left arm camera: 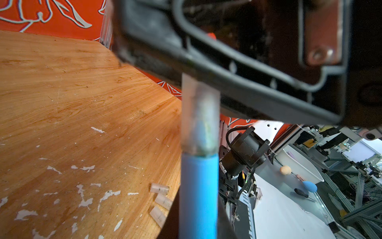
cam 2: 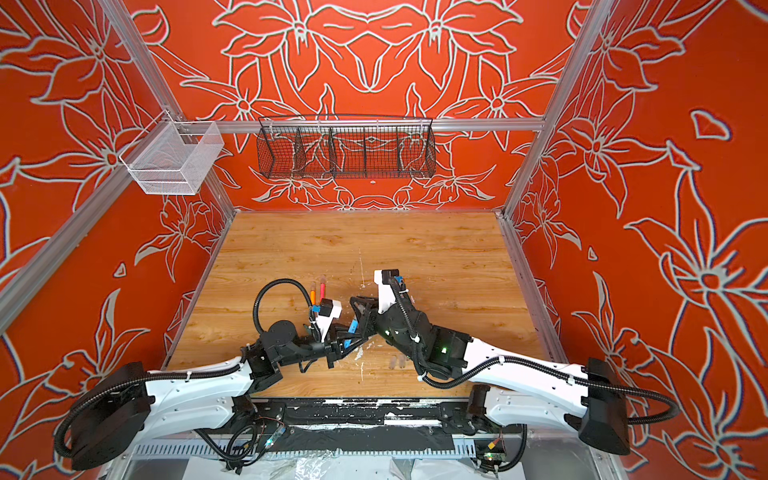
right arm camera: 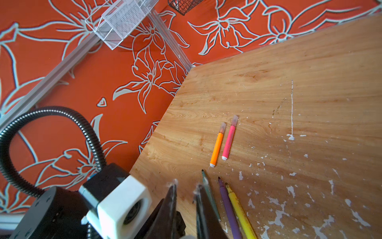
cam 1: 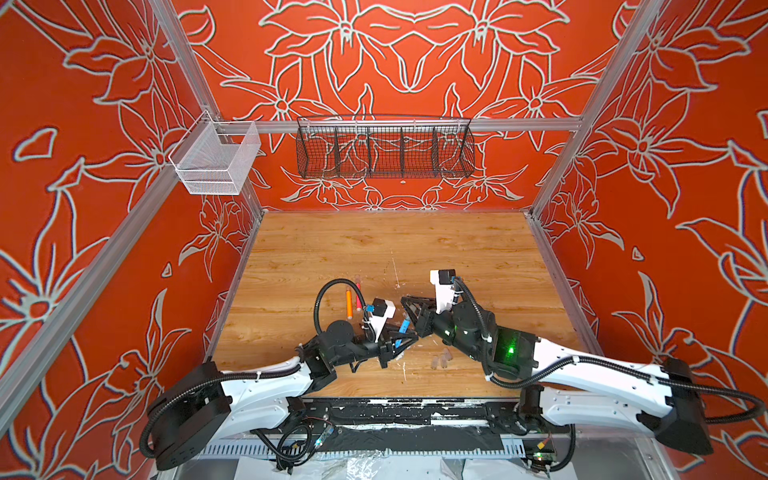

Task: Insert the pens into the pen caps
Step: 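Press the cap down onto the blue marker with the right gripper, then open the right gripper off the cap and withdraw while the left holds the marker, then lay the capped blue marker beside the pink marker with the left gripper, then move the left gripper over the yellow marker and lower onto it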

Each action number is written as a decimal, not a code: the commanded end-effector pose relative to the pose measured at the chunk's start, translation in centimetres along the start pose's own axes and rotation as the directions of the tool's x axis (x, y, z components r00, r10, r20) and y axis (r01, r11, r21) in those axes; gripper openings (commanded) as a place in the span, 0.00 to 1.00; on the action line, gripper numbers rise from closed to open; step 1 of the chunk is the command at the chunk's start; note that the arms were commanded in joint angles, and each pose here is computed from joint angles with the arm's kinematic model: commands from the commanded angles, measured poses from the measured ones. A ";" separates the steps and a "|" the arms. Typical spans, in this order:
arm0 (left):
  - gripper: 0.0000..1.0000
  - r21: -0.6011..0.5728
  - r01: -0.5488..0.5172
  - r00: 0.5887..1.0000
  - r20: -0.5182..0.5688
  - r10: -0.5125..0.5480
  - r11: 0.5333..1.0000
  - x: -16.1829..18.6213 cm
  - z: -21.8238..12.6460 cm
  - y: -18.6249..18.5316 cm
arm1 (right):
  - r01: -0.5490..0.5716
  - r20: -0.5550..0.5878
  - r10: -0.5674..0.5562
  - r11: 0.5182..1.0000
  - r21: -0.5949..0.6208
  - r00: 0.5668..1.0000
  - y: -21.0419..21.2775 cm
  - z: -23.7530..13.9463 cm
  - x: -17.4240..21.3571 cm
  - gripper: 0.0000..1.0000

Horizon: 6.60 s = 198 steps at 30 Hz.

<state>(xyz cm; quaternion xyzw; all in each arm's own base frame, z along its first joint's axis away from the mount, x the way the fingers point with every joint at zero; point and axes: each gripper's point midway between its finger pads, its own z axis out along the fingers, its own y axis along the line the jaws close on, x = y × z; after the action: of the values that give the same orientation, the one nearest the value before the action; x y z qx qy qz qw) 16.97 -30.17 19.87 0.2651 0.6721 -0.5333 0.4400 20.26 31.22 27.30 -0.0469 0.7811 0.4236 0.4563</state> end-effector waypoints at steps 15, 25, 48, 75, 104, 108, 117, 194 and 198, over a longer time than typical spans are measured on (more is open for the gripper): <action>0.00 -0.174 -0.046 0.959 0.267 0.092 0.984 -9.4 -2.2 1.2 | -0.004 -0.149 -0.005 0.998 -0.058 0.989 -1.0 1.0 5.6 0.00; 0.00 -0.227 -0.069 0.916 0.371 0.152 0.971 -15.8 -3.2 2.5 | -0.009 -0.209 -0.016 0.993 -0.118 0.978 0.5 1.5 8.7 0.00; 0.00 -0.356 0.040 0.970 0.239 0.050 0.934 -13.0 -4.1 8.7 | 0.010 -0.163 -0.012 1.000 -0.008 0.987 3.3 0.0 3.7 0.46; 0.00 -0.761 0.109 0.947 -0.116 -0.299 0.640 1.3 -4.5 18.5 | 0.047 0.036 -0.054 0.985 0.167 0.998 0.8 -6.9 -4.9 0.69; 0.09 -0.974 -0.048 0.918 -0.131 -0.375 0.223 5.6 -5.7 27.5 | 0.058 0.146 -0.164 0.835 0.547 0.976 -14.5 -13.5 -7.2 0.82; 0.16 -0.972 -0.053 0.913 -0.140 -0.383 0.228 5.8 -5.2 27.8 | 0.005 0.130 -0.050 0.944 0.331 0.990 -10.9 -12.7 -6.4 0.82; 0.42 -0.967 -0.025 0.918 -0.122 -0.377 0.252 4.3 -4.7 27.0 | -0.086 -0.017 0.085 0.996 -0.034 0.996 -2.7 -10.7 -6.0 0.81; 0.58 -0.952 0.300 0.861 0.297 -0.414 -0.059 11.5 -1.5 10.4 | 0.054 0.093 -0.389 0.350 0.935 0.917 -27.0 -14.3 -5.7 0.84; 0.56 -0.954 0.297 0.846 0.282 -0.453 -0.040 12.8 -0.7 11.7 | 0.059 0.088 -0.384 0.356 0.933 0.919 -27.0 -14.2 -5.6 0.84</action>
<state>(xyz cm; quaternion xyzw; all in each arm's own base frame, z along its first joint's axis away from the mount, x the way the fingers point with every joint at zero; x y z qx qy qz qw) 19.97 -27.72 4.37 -0.2702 0.9124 -0.0316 0.3059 26.23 2.26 17.34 0.1581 0.7939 -0.1515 0.5673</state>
